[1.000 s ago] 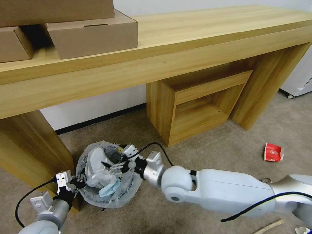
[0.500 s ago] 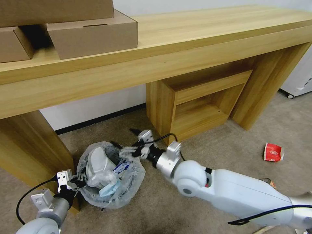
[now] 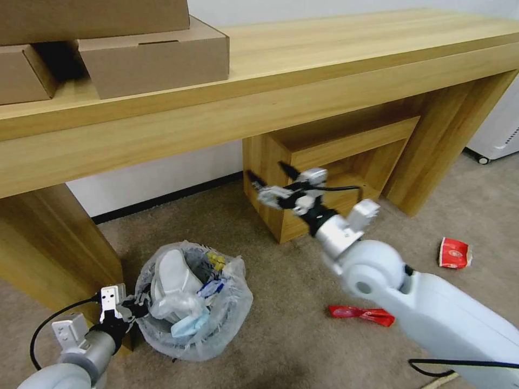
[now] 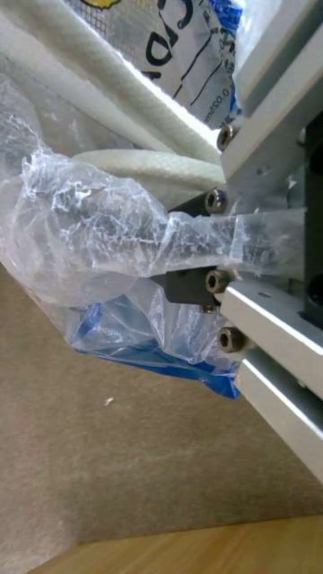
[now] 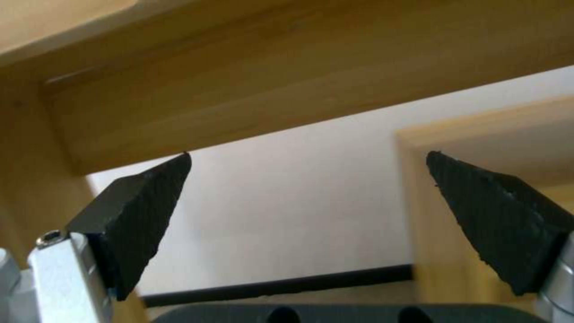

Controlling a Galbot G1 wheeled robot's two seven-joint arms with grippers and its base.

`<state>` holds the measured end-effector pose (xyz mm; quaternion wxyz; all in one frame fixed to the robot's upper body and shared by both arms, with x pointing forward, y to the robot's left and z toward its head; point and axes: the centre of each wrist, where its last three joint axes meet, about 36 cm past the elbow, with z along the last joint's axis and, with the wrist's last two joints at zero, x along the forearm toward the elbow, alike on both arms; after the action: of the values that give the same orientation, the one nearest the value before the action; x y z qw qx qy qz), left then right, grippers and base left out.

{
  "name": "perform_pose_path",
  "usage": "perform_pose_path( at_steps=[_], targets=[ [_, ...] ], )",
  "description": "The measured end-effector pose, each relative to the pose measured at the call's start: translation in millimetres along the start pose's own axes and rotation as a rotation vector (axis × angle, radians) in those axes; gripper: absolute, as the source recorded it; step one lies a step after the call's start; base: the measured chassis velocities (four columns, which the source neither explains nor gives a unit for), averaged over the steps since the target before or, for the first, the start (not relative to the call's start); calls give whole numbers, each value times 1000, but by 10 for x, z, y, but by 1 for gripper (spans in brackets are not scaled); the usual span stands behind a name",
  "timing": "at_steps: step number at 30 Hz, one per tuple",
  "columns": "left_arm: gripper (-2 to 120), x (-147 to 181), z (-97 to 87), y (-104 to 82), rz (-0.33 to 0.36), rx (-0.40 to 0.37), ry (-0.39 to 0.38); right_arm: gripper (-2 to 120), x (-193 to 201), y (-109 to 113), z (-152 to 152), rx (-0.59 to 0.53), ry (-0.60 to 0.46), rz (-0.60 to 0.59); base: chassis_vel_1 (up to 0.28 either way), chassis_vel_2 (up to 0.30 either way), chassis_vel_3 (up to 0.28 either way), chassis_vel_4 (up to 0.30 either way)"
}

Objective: Pick up the trash bin and place the garbage on the floor into it.

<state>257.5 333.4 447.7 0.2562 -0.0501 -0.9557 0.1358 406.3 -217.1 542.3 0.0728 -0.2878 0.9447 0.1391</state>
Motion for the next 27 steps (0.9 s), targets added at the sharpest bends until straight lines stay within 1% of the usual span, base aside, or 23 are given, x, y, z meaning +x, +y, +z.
perform_pose_path(
  at_steps=[3, 5, 7, 9, 11, 13, 15, 16, 19, 27],
  targets=[
    [0, 16, -11, -5, 16, -1, 17, 100, 231, -139, -70, 30, -33, 72, 0, 0, 0, 0],
    [0, 22, -8, -5, 19, -2, 20, 100, 258, -152, -73, 36, -39, 83, 0, 0, 0, 0],
    [0, 100, 26, 4, 16, -8, 27, 100, 326, -190, -45, 62, -59, 132, 0, 0, 0, 0],
    [0, 109, 29, 6, 15, -9, 26, 100, 331, -194, -39, 64, -60, 137, 0, 0, 0, 0],
    [0, 124, 26, 10, 12, -16, 16, 100, 413, -235, 5, 97, -64, 199, 0, 0, 0, 0],
    [0, 123, 23, 10, 12, -17, 15, 100, 423, -242, 10, 103, -66, 206, 0, 0, 0, 0],
    [0, 102, 4, 24, 15, -28, 9, 100, 553, -354, 25, 173, -74, 287, 0, 0, 0, 0],
    [0, 102, 4, 24, 15, -28, 9, 100, 553, -354, 25, 173, -74, 287, 0, 0, 0, 0],
    [0, 82, 8, 44, 14, -34, 15, 100, 655, -468, 31, 227, -77, 348, 0, 0, 0, 0],
    [0, 45, 15, 62, 16, -37, 23, 100, 733, -525, 72, 242, -74, 382, 0, 0, 0, 0]
  ],
)
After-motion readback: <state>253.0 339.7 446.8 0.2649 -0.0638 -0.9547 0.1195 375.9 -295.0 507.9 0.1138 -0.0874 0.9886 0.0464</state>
